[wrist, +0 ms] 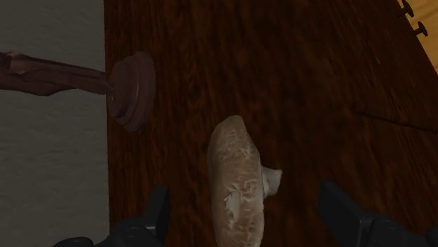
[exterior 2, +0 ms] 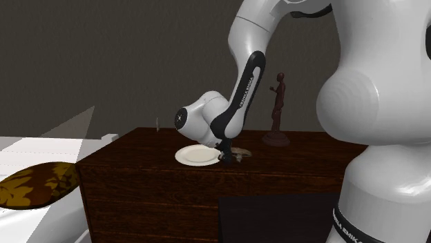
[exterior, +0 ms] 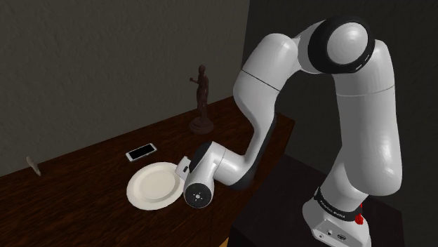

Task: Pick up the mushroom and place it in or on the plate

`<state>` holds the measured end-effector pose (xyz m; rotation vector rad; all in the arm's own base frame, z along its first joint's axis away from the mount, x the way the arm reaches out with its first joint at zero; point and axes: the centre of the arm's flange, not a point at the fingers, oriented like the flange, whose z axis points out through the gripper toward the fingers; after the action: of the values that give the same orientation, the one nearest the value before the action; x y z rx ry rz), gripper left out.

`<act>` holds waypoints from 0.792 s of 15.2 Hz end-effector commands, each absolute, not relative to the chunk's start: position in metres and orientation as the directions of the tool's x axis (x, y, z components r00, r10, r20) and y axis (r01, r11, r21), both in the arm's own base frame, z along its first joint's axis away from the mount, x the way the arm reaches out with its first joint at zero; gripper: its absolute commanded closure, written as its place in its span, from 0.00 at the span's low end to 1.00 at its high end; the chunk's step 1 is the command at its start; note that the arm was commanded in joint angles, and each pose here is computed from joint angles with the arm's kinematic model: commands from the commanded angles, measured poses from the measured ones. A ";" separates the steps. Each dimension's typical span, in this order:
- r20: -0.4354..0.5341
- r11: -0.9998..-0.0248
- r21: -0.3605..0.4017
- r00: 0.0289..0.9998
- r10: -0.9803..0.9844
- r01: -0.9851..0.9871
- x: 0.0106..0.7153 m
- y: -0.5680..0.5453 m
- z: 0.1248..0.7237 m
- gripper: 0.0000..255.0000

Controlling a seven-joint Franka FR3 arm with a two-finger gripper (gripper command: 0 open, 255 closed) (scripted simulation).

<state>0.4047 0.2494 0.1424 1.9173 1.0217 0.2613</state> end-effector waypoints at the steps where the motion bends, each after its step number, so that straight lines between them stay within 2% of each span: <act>1: -0.218 -0.229 0.804 0.630 0.745 0.549 0.410 0.244 0.134 0.00; 12: -0.218 -0.229 0.804 0.630 0.745 0.549 0.423 0.229 0.121 0.00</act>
<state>0.4228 0.2287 0.1206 1.9110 1.0248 0.2624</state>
